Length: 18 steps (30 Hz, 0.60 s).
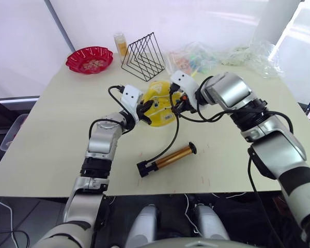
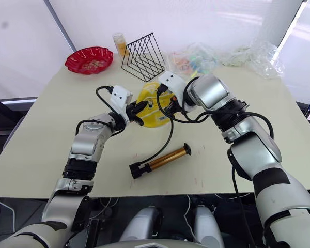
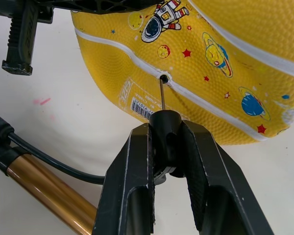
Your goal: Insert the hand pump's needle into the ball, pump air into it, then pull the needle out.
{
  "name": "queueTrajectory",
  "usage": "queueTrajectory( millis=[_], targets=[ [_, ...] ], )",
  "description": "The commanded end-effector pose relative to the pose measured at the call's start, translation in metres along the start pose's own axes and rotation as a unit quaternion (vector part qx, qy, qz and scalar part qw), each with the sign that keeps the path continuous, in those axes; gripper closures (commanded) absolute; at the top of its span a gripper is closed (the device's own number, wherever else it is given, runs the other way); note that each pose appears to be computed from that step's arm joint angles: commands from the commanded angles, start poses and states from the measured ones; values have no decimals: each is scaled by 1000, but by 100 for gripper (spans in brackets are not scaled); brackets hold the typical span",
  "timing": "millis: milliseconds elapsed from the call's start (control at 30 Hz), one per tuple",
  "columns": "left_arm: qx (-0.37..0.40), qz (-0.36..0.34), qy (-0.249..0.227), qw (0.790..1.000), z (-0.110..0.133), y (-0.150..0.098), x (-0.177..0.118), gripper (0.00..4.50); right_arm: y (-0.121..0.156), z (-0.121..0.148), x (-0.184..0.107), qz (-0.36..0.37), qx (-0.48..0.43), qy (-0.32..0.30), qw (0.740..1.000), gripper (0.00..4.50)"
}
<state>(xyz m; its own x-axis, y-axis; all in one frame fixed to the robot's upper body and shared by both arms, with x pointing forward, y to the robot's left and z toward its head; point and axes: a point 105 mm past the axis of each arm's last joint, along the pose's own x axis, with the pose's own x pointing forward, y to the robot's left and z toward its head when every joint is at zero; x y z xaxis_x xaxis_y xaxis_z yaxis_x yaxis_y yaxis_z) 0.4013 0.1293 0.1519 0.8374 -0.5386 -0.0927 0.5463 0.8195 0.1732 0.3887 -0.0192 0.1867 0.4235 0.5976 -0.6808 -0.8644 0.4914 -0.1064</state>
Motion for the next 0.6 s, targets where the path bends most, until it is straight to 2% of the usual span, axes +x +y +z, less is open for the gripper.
queueTrajectory(
  millis=[33,600],
  targets=[
    [3,-22,-8,1000,4,-13,3,448,-2,10,-4,-6,-4,-24,1000,419],
    [1,-23,-6,1000,4,-14,2,448,-4,1,3,-13,-16,-3,1000,419]
  ],
)
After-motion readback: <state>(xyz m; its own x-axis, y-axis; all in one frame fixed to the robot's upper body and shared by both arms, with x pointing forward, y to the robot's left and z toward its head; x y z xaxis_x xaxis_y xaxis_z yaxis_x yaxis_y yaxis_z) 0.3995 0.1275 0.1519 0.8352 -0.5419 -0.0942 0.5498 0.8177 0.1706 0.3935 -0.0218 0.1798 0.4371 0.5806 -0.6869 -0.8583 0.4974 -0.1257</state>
